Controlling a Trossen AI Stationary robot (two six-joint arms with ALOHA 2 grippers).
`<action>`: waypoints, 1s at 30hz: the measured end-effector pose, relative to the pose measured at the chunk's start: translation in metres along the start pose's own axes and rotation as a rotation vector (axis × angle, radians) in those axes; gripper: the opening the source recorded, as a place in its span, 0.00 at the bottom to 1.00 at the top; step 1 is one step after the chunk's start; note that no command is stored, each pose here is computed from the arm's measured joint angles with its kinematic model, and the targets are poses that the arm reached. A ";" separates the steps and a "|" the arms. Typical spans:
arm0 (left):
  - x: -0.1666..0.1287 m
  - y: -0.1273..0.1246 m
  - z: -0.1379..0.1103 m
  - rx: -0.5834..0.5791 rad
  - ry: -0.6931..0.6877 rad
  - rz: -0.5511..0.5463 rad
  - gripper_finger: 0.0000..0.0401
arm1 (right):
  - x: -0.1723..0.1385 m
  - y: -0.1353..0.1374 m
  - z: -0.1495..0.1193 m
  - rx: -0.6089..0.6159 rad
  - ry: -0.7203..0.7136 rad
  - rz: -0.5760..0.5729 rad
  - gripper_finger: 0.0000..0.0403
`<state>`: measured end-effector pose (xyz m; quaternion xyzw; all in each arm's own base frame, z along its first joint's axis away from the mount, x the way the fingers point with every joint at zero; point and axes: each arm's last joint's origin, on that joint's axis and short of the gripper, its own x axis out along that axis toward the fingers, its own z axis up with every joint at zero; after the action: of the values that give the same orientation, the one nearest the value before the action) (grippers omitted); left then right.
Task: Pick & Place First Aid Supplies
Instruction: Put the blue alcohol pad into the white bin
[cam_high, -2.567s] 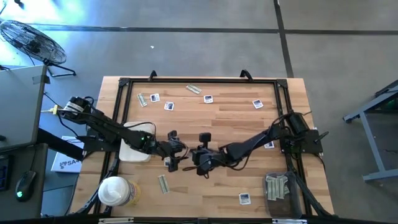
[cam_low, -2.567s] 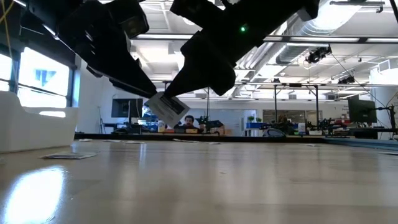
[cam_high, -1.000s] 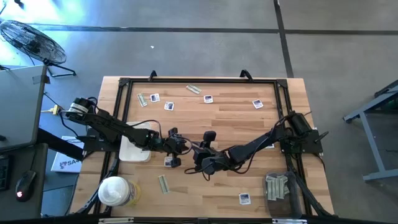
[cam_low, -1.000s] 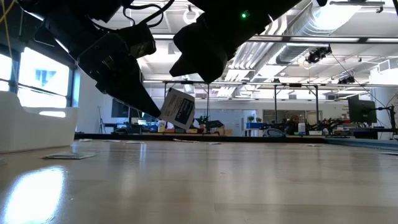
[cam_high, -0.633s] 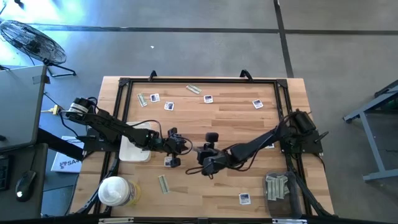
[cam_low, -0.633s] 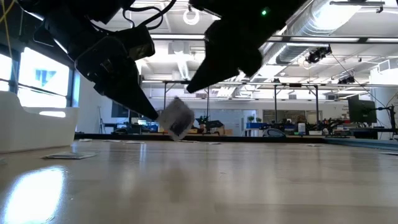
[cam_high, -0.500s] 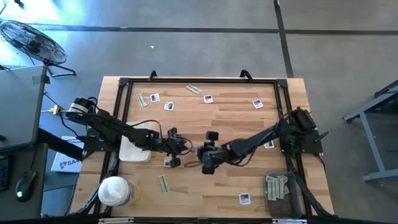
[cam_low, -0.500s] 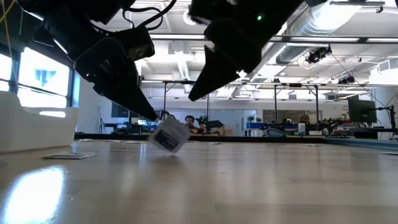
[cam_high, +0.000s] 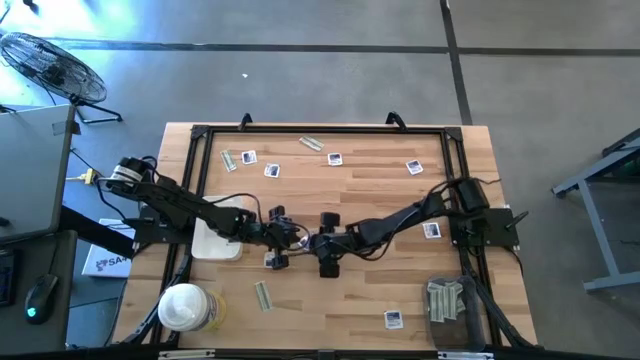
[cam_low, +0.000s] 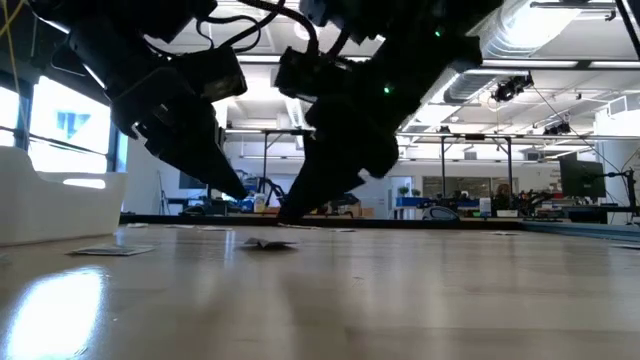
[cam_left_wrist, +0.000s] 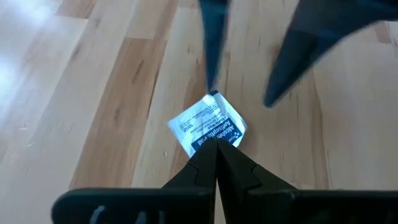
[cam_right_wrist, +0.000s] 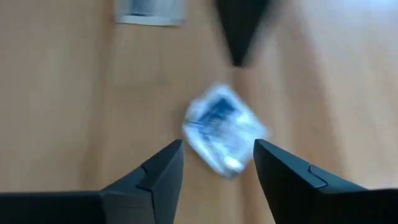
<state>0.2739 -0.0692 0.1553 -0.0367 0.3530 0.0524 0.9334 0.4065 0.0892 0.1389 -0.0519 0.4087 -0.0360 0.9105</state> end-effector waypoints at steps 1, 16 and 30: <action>0.001 0.000 -0.001 0.004 0.009 -0.004 0.00 | 0.004 0.001 -0.001 -0.005 -0.003 0.012 0.47; 0.028 -0.007 -0.015 0.132 0.035 -0.080 0.23 | 0.000 0.001 -0.003 -0.011 0.028 -0.025 0.46; 0.048 -0.011 -0.022 0.190 0.001 -0.106 0.18 | 0.000 0.001 -0.003 0.003 0.030 -0.022 0.45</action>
<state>0.2965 -0.0788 0.1079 0.0332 0.3545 -0.0309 0.9340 0.4037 0.0897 0.1368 -0.0544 0.4216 -0.0473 0.9039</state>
